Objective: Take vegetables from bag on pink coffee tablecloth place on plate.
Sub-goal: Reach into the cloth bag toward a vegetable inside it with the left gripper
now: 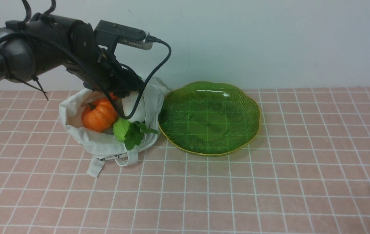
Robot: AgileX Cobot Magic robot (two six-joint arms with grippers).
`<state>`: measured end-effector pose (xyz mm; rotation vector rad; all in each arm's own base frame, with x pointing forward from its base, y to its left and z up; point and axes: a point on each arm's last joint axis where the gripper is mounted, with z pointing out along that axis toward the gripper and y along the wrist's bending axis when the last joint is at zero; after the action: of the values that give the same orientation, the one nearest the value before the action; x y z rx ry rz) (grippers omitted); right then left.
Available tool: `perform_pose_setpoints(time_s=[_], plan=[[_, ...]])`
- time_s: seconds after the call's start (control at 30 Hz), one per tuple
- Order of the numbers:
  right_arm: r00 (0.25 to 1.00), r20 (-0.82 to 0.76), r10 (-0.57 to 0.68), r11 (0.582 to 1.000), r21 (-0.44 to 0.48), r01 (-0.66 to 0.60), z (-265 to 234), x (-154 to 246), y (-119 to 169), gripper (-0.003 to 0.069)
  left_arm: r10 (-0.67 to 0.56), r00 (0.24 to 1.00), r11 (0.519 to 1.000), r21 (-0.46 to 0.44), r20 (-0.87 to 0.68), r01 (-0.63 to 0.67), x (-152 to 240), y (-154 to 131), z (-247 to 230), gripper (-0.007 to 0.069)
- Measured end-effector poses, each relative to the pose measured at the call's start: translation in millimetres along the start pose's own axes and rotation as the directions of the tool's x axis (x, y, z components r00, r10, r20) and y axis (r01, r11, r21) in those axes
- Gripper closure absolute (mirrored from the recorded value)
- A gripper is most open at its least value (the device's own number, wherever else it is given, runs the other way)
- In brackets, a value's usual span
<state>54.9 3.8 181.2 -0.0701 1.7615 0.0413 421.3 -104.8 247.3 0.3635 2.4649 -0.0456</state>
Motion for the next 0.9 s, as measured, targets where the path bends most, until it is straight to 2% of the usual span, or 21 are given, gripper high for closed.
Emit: perform_pose_setpoints(time_s=[0.13, 0.43, 0.57, 0.8, 0.9], plan=[[1.0, 0.0, 0.0, 1.0, 0.0, 0.0, 0.0, 0.0, 0.0, 0.0675, 0.009, 1.0, 1.0, -0.004, 0.011, -0.009, 2.4, -0.4, 17.4, 0.0259], [1.0, 0.0, 0.0, 1.0, 0.0, 0.0, 0.0, 0.0, 0.0, 0.0675, -0.014, 0.998, 1.0, -0.008, 0.061, 0.014, -0.8, -0.2, 23.5, 0.0258], [1.0, 0.0, 0.0, 1.0, 0.0, 0.0, 0.0, 0.0, 0.0, 0.0675, -0.026, 0.997, 1.0, -0.008, 0.066, 0.027, -1.4, -0.1, 22.9, 0.0211], [1.0, 0.0, 0.0, 1.0, 0.0, 0.0, 0.0, 0.0, 0.0, 0.0675, -0.03, 0.995, 0.999, -0.039, 0.092, 0.033, -3.5, 14.9, 20.1, 0.0062], [1.0, 0.0, 0.0, 1.0, 0.0, 0.0, 0.0, 0.0, 0.0, 0.0675, -0.03, 0.992, 0.998, -0.046, 0.121, 0.036, -5.1, 19.0, 23.3, 0.0029]])
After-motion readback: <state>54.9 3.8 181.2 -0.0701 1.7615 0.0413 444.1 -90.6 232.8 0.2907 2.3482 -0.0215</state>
